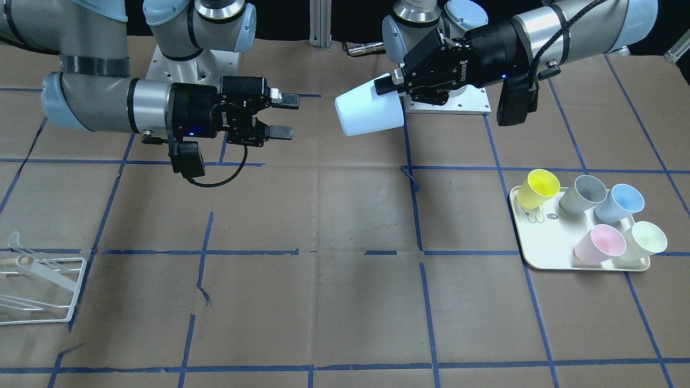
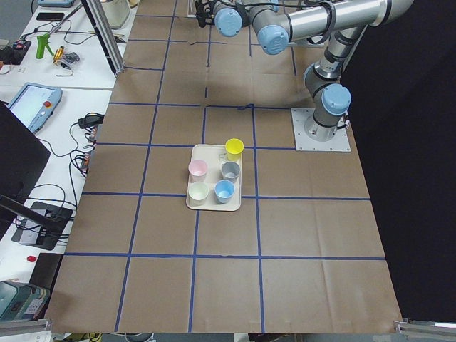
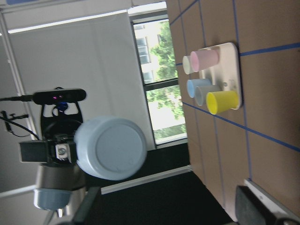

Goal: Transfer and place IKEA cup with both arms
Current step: 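Lower the cup onto the white tray while the right arm retracts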

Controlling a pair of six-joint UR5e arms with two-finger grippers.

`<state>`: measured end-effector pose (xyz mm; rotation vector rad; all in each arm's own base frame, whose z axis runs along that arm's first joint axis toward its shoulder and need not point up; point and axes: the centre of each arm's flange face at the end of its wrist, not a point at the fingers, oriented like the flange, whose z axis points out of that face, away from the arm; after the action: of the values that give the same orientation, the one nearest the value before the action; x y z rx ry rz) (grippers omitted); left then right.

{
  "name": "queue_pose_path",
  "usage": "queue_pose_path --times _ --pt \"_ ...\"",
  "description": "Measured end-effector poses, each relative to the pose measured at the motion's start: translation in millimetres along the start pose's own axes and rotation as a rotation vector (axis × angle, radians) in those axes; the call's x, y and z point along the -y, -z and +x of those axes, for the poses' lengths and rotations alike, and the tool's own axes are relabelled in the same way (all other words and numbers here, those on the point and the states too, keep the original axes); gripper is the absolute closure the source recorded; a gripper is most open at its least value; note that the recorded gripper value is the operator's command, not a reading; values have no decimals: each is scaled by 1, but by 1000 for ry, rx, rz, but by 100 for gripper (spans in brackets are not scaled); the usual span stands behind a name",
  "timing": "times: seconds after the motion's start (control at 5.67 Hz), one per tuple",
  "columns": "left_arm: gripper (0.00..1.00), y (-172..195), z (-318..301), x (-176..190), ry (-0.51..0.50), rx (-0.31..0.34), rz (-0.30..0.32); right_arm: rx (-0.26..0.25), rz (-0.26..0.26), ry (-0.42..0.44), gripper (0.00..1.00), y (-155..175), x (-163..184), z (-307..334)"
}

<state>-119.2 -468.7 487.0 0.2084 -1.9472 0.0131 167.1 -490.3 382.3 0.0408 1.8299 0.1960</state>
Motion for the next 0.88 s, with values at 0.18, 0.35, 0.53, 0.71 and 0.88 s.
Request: queue_pose_path --times 0.18,0.35,0.53,0.71,0.88 --pt "99 7 -6 1 -23 171 -21 -227 -31 36 0 17 4 -2" --pt "100 16 -23 1 -48 413 -49 -467 -9 53 0 35 6 -17" --pt "100 29 -46 4 -98 667 -77 -661 15 65 0 51 4 -35" --pt "100 42 -72 13 -204 898 -140 -840 27 59 0 61 1 -51" --pt "100 56 -99 29 -344 1101 -253 -1017 59 41 0 62 -1 -70"
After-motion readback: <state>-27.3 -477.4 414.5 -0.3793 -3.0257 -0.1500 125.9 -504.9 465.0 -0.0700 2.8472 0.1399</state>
